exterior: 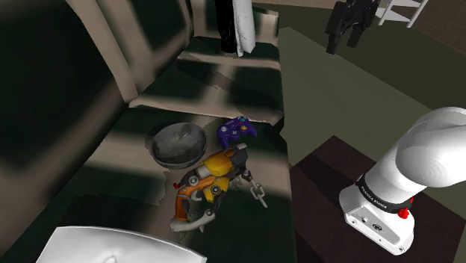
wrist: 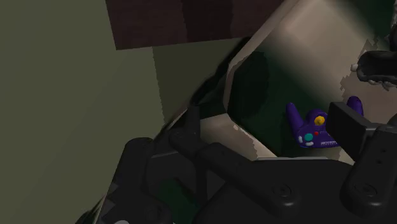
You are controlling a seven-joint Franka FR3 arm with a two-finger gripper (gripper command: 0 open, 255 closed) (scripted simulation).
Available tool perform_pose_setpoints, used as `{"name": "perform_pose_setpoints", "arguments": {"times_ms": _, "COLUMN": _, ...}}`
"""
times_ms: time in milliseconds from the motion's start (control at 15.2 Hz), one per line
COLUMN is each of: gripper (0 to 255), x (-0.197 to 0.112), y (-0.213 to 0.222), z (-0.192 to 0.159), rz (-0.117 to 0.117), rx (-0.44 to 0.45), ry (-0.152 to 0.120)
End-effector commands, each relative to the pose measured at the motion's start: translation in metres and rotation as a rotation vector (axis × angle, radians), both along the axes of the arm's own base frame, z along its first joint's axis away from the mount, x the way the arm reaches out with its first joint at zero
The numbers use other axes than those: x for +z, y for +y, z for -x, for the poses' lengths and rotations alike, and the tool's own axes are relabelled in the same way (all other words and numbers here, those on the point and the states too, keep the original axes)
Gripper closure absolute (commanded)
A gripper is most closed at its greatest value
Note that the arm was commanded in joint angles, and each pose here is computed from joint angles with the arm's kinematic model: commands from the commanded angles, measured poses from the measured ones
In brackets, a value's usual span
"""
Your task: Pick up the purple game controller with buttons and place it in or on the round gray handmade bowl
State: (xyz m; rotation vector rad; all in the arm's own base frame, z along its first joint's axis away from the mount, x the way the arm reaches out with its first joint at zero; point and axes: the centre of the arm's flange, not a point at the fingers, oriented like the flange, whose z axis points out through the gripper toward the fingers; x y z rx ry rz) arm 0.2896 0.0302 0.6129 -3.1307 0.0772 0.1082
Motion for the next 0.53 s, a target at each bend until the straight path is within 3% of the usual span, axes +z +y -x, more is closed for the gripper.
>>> {"name": "perform_pose_setpoints", "arguments": {"times_ms": 0, "gripper": 0, "x": 0.000, "y": 0.000, "z": 0.000, "rz": 0.000, "rx": 0.000, "ry": 0.000}}
{"name": "perform_pose_setpoints", "arguments": {"times_ms": 462, "gripper": 0, "x": -0.080, "y": 0.007, "z": -0.041, "rz": -0.069, "rx": 0.200, "ry": -0.025}}
